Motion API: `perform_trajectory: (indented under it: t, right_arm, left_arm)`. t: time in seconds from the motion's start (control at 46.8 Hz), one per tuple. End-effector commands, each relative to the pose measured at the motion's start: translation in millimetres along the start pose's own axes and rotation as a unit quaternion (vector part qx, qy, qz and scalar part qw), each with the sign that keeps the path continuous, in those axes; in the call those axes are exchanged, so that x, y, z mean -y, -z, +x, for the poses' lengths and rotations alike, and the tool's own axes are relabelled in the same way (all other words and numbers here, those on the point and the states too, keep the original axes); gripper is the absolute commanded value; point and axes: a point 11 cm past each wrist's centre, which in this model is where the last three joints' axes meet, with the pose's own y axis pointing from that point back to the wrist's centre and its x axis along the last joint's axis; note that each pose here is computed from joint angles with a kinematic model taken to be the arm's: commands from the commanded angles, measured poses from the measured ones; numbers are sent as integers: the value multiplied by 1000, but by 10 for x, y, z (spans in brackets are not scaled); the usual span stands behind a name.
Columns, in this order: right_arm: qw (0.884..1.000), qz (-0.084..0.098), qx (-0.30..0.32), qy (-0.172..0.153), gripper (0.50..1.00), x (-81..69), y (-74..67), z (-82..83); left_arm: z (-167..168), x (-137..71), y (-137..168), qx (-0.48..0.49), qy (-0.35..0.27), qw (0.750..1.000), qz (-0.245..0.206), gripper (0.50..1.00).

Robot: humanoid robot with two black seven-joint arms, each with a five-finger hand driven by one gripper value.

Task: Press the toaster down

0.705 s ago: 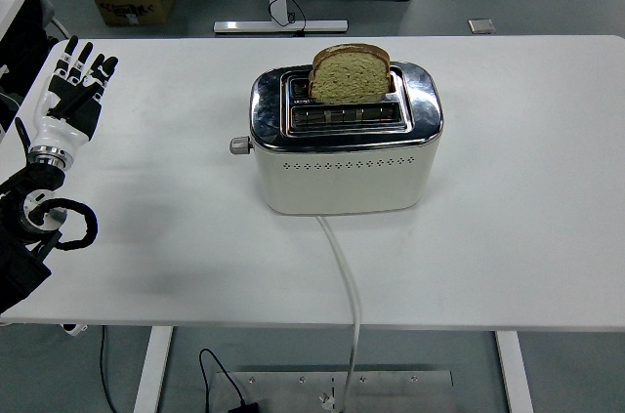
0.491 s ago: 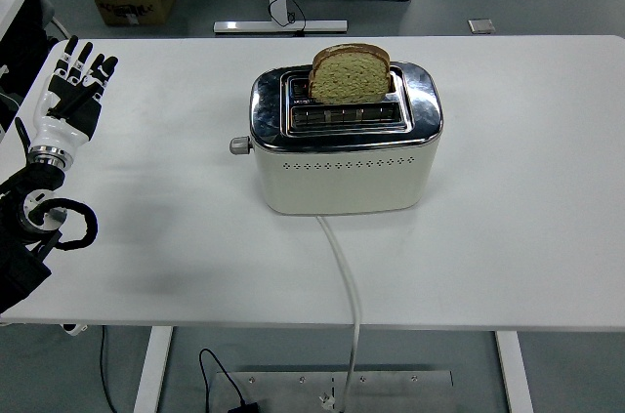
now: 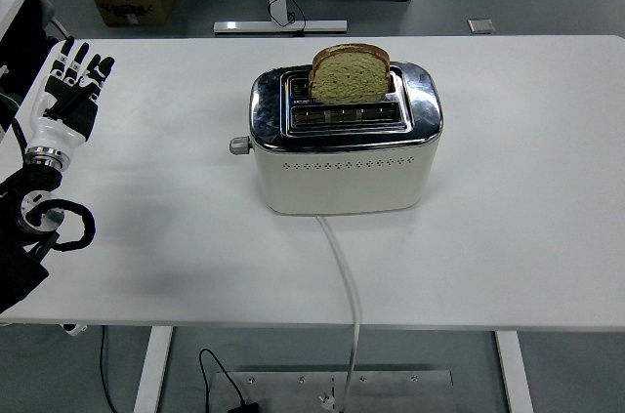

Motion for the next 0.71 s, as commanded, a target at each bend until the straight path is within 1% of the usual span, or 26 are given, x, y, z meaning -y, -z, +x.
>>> perform_trajectory:
  t: [0.0, 0.214, 0.427, 0.556, 0.684]
  right_arm:
    - [1000, 0, 0, 0, 998, 0, -1, 0]
    - [1000, 0, 0, 0, 998, 0, -1, 0]
    - [1000, 0, 0, 0, 998, 0, -1, 0]
    - [1000, 0, 0, 0, 998, 0, -1, 0]
    - [1000, 0, 0, 0, 998, 0, -1, 0]
  left_arm:
    - [-1, 0, 4, 2, 0, 1000, 2, 1000]
    - [57, -4, -81, 13, 1, 1000, 0, 1000]
    - [48, 13, -113, 14, 3, 1000, 0, 1000]
    - [120, 10, -234, 38, 3, 999, -2, 1000]
    - [98, 17, -235, 67, 15, 998, 8, 1000]
